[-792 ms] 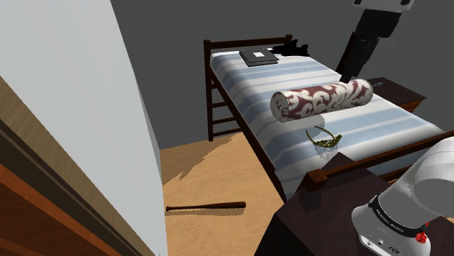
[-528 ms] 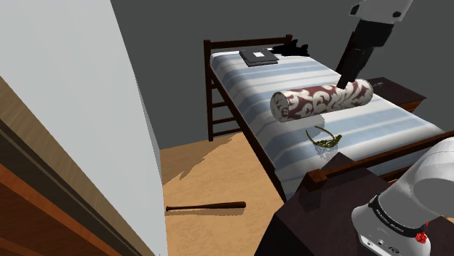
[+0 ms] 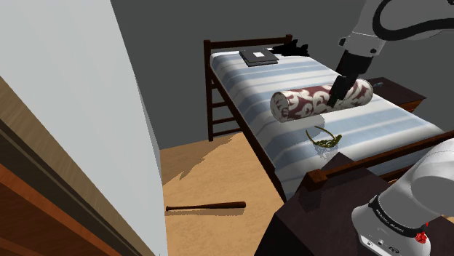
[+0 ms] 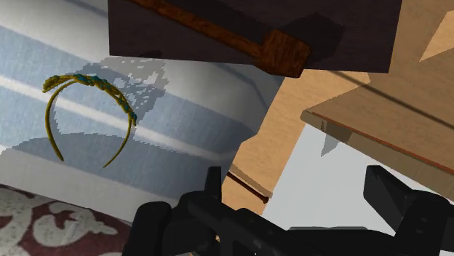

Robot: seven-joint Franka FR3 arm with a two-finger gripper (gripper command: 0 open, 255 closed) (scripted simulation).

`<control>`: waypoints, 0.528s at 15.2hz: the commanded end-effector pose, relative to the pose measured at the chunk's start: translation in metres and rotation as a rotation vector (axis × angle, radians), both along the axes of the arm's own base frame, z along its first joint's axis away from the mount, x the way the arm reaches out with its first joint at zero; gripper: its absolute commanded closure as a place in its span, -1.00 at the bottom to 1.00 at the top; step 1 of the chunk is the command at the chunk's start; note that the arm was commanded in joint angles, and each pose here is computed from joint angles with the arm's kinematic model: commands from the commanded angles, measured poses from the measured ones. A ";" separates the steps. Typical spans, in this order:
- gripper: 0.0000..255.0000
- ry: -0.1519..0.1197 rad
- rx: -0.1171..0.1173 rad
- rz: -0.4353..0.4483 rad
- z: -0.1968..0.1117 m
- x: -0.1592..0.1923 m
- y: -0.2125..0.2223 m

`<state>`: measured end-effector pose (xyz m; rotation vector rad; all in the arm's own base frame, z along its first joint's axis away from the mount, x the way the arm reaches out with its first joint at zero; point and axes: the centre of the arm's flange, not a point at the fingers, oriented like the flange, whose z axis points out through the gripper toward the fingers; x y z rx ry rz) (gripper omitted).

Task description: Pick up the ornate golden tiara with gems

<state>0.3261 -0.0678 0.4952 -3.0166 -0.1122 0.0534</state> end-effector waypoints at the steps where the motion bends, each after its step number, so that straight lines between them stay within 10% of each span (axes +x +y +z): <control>1: -1.00 -0.001 -0.001 -0.008 -0.022 0.005 -0.012; 8: -1.00 0.002 -0.001 -0.035 -0.102 0.017 -0.057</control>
